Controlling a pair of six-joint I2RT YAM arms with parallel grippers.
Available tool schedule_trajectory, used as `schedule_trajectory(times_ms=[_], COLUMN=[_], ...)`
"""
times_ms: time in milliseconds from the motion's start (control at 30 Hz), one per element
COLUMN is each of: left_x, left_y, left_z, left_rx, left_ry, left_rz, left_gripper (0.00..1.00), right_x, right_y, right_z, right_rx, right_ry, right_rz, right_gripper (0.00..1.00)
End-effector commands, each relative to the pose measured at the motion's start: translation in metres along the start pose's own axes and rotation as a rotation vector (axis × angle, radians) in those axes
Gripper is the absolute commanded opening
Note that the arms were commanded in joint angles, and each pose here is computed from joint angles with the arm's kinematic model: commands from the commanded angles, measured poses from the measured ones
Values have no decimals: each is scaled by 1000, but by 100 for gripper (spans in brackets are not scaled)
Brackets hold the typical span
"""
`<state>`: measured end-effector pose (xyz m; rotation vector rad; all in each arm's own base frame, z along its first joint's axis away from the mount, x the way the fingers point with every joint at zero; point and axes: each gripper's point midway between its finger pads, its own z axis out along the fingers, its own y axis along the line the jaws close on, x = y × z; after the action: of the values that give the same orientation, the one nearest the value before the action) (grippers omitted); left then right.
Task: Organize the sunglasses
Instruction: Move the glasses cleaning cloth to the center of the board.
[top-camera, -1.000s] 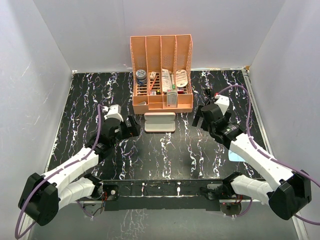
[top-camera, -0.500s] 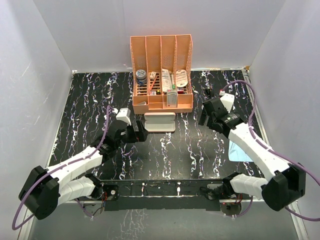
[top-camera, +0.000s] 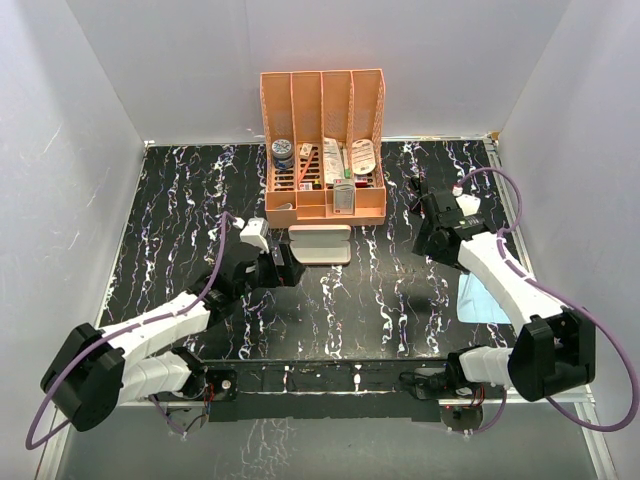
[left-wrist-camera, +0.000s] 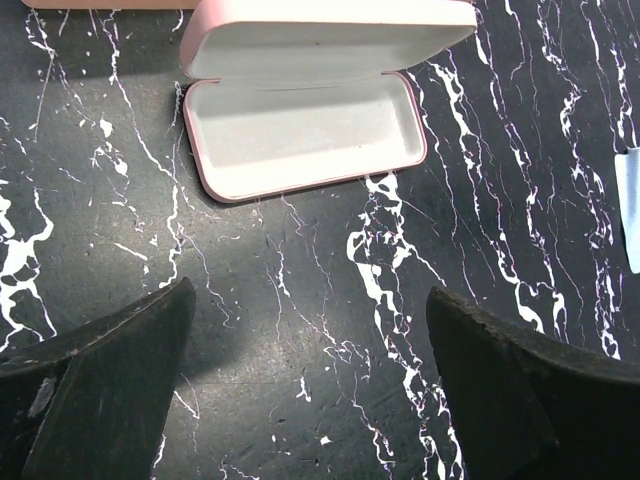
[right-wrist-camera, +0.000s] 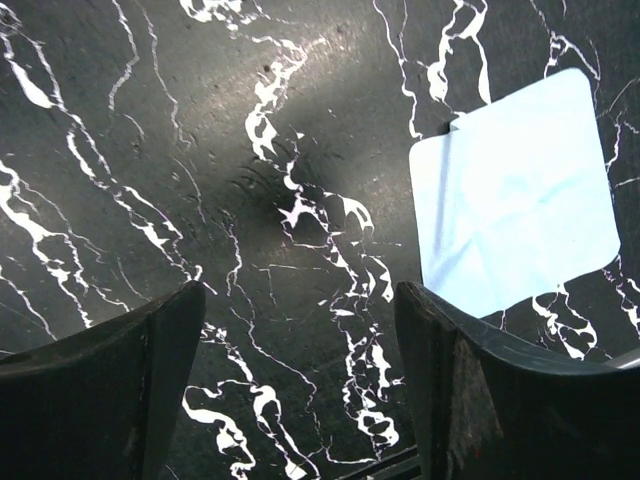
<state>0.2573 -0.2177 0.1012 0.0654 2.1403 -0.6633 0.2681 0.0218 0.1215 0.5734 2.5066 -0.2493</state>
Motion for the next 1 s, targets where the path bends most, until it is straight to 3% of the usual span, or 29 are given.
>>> schedule_trajectory(times_ms=[0,133,633,967], left_x=[3,6,14,22], left_y=[-6,-8,-12,-23], left_z=[0,0,8,23], left_rx=[45,61,88,50], left_ry=[-9,-10,19,89], left_rz=[3,-7,-14,63], left_gripper=[99,99,99,99], right_x=[4,11,16,-9], right_y=[-3,-10,-27,-29], right_z=[8,13,26,19], right_rx=[-9,16,-8,-26], right_ry=[30,73,160,23], right_rz=[-5,-19,58,93], right_gripper=[73,69,69,77])
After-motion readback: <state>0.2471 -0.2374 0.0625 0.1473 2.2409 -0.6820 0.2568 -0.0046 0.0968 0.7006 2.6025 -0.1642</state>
